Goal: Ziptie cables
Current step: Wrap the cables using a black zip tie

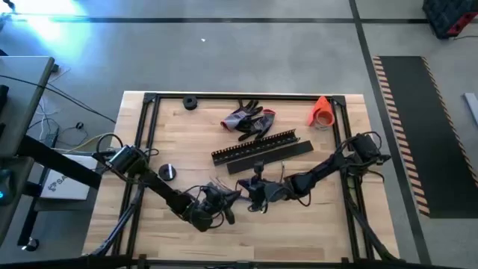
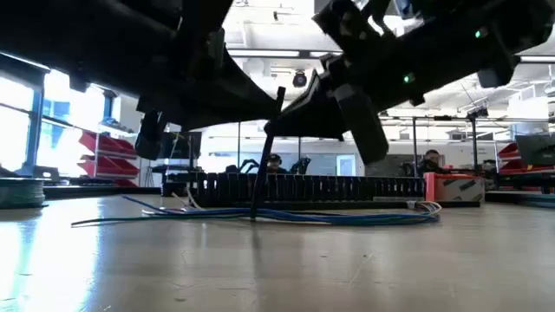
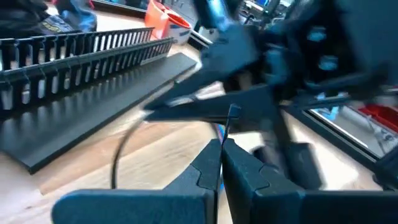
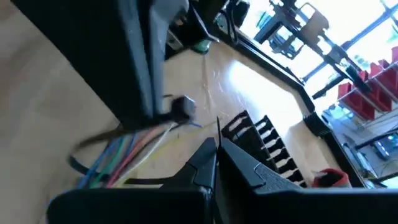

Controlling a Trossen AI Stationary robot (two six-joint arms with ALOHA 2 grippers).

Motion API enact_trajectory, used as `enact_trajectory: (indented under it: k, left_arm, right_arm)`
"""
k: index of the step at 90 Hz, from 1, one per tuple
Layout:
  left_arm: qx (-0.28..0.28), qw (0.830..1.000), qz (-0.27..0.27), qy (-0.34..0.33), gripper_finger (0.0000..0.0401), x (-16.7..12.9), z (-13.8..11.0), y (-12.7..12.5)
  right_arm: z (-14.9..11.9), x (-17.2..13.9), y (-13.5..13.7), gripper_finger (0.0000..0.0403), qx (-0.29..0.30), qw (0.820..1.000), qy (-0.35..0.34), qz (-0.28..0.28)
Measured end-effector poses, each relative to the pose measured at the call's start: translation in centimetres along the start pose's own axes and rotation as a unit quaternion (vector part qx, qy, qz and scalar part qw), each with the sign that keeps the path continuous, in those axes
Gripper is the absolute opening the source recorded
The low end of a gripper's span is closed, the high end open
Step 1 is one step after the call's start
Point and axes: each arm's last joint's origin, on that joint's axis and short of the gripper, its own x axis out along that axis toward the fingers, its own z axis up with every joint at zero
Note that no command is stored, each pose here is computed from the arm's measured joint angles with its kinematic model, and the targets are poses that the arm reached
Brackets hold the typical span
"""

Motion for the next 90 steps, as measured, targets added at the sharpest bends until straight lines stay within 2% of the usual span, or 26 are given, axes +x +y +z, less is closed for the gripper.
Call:
enact_trajectory:
  k: [15,31,53,76,90]
  left_arm:
    - [-0.035,0.999,0.014,-0.021,0.0,-0.5,0.0,0.0]
    - [-0.066,0.997,0.016,-0.027,0.0,-0.7,-0.1,-0.1]
    - [-0.122,0.992,0.017,-0.03,0.0,-0.6,-0.1,0.0]
    - [-0.201,0.979,0.043,-0.003,0.0,-0.5,-1.0,1.2]
    - [-0.21,0.976,0.05,0.009,0.0,-0.5,-1.2,1.6]
  right_arm:
    - [0.1,0.0,-0.3,0.0,0.046,0.998,0.005,-0.045]
    - [-0.1,0.2,-0.4,0.0,0.066,0.996,0.011,-0.057]
    - [-0.4,2.1,1.2,0.0,0.031,0.998,0.025,-0.051]
    - [-0.4,2.6,1.6,0.0,0.041,0.998,0.027,-0.05]
    - [-0.3,2.6,1.6,0.0,0.041,0.998,0.026,-0.05]
